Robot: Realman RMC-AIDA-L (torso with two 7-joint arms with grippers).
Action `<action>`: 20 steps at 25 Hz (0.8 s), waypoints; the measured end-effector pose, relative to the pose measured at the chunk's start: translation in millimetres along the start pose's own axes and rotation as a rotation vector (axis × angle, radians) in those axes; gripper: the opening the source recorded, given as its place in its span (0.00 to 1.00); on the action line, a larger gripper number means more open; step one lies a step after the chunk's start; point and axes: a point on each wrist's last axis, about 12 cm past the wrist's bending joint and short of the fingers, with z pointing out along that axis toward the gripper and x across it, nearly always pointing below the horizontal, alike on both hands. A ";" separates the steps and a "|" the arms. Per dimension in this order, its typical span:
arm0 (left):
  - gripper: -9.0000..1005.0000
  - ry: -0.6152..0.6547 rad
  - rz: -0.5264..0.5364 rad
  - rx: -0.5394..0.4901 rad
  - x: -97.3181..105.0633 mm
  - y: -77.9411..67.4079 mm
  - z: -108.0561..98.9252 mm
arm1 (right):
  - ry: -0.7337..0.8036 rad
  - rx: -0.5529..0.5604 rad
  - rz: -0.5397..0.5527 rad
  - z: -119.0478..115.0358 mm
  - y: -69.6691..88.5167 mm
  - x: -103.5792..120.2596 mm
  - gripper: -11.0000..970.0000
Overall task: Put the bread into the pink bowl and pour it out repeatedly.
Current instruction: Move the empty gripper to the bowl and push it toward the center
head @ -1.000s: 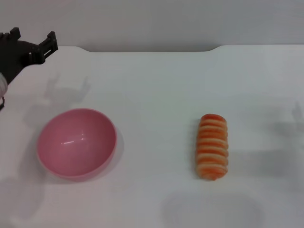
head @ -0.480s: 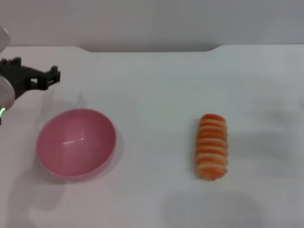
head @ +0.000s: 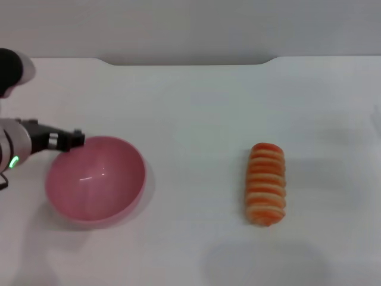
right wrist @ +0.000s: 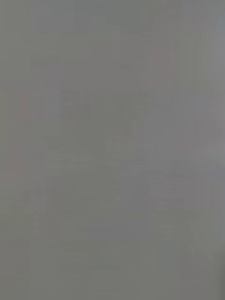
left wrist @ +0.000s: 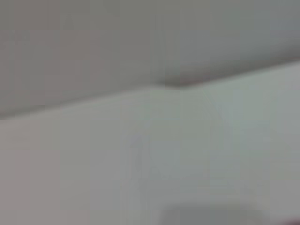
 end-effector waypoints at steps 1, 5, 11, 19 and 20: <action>0.83 0.042 0.006 0.005 0.4 -2.1 -1.1 | 0.000 -0.001 -0.002 0.0 0.1 -0.7 0.73; 0.82 0.122 0.031 0.020 1.3 -9.8 -5.2 | -0.001 -0.003 -0.003 -0.3 0.6 -2.5 0.73; 0.80 0.141 0.043 0.042 -2.7 -18.4 -14.4 | -0.003 -0.006 -0.008 -0.3 1.8 -3.1 0.73; 0.78 0.154 0.050 0.046 -5.0 -21.3 -12.8 | -0.005 -0.015 -0.034 0.1 4.7 -3.9 0.72; 0.78 0.162 0.046 0.044 -3.4 -20.8 -10.7 | -0.006 -0.015 -0.034 0.1 4.7 -3.9 0.73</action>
